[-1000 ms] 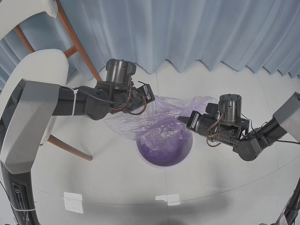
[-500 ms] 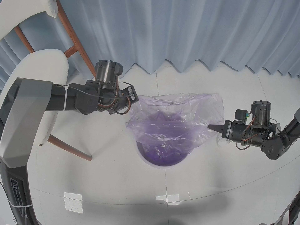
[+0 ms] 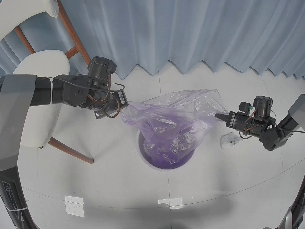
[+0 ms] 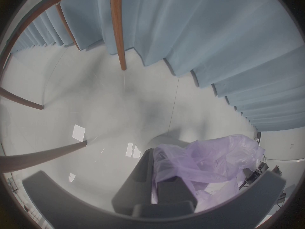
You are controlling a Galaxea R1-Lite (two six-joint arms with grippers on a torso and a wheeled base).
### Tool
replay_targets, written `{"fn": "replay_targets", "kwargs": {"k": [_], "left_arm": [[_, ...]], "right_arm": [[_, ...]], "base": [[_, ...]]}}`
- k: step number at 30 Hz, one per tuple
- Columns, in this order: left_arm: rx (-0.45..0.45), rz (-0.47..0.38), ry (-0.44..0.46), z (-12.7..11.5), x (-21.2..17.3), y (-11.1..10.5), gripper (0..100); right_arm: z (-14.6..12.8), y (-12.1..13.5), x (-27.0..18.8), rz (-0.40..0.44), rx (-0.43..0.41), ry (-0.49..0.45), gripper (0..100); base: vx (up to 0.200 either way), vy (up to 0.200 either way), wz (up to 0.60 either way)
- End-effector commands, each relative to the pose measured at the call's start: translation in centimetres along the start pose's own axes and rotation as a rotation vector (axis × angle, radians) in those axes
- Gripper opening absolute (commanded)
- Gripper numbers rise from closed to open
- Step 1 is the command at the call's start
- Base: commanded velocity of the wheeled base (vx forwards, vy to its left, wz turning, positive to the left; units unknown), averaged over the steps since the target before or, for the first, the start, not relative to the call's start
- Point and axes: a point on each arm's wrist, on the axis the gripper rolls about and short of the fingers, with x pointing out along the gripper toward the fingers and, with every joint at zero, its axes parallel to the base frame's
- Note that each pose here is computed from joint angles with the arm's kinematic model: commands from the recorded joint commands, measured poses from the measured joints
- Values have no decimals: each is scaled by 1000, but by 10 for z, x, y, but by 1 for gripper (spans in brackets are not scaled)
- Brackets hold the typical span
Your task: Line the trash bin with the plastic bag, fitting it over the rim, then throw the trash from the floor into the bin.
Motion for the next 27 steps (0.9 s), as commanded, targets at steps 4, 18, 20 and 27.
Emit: {"fn": "replay_targets", "kwargs": {"k": [4, 18, 20, 27], "left_arm": [[-36, -7, -66, 10, 38, -2, 0], [-38, 93, 16, -7, 75, 28, 0], [-30, 98, 28, -10, 75, 30, 0], [89, 152, 144, -40, 83, 47, 0]], "right_arm": [[1, -26, 46, -25, -15, -32, 0], [-35, -41, 56, -55, 29, 61, 0], [-37, -41, 55, -55, 32, 69, 0], [-58, -36, 48, -19, 55, 147, 0]], "base": [[0, 0, 0], [0, 0, 0], [0, 0, 0], [0, 0, 0]]}}
